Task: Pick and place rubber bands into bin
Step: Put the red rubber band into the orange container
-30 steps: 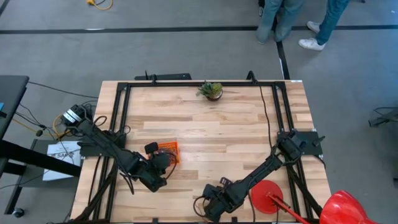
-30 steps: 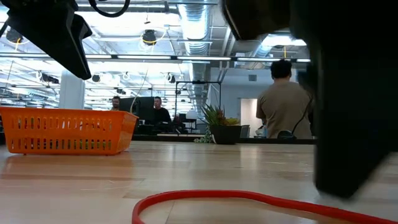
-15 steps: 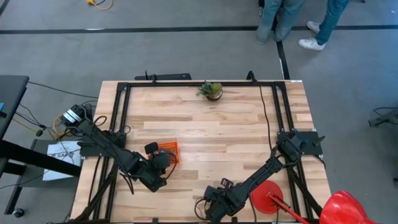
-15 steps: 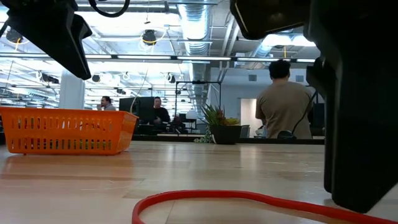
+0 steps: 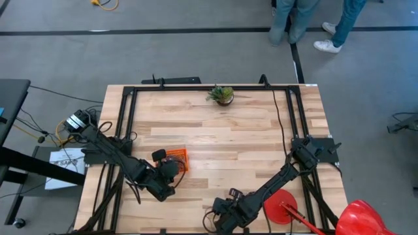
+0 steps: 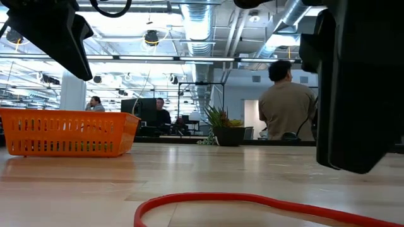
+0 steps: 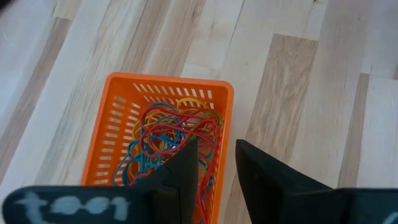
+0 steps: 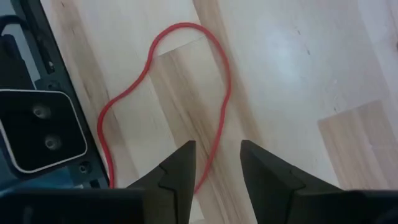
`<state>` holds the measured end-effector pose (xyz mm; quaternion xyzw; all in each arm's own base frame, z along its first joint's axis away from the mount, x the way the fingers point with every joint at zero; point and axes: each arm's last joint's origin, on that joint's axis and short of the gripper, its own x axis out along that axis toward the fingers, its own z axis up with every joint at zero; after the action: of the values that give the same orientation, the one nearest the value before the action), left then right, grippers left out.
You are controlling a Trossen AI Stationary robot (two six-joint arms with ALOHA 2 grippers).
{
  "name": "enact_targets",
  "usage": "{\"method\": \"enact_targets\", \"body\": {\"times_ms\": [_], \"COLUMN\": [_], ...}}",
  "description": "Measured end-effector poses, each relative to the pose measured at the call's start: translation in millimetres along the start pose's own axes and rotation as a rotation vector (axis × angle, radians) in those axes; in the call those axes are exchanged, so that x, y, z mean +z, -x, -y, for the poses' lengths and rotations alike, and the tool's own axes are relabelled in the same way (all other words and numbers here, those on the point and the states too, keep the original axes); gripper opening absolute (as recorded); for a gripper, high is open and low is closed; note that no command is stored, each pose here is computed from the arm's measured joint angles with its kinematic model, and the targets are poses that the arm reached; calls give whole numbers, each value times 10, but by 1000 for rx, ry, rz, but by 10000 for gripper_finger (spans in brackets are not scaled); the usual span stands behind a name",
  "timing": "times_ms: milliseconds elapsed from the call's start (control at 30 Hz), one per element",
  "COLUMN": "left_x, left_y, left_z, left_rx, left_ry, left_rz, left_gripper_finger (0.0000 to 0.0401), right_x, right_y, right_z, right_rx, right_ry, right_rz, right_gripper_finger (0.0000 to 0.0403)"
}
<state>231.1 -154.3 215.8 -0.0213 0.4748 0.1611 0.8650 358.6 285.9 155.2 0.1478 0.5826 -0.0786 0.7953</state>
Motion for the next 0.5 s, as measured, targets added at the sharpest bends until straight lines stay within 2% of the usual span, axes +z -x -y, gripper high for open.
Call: {"method": "enact_targets", "body": {"times_ms": [500], "left_x": [0], "left_y": [0], "left_z": [0], "left_rx": [0], "left_ry": [0], "left_rz": [0], "left_gripper_finger": [98], "right_x": [-16], "right_y": [-72], "right_z": [-40], "right_rx": [20], "right_ry": [20], "right_rz": [9], "right_gripper_finger": [122]}}
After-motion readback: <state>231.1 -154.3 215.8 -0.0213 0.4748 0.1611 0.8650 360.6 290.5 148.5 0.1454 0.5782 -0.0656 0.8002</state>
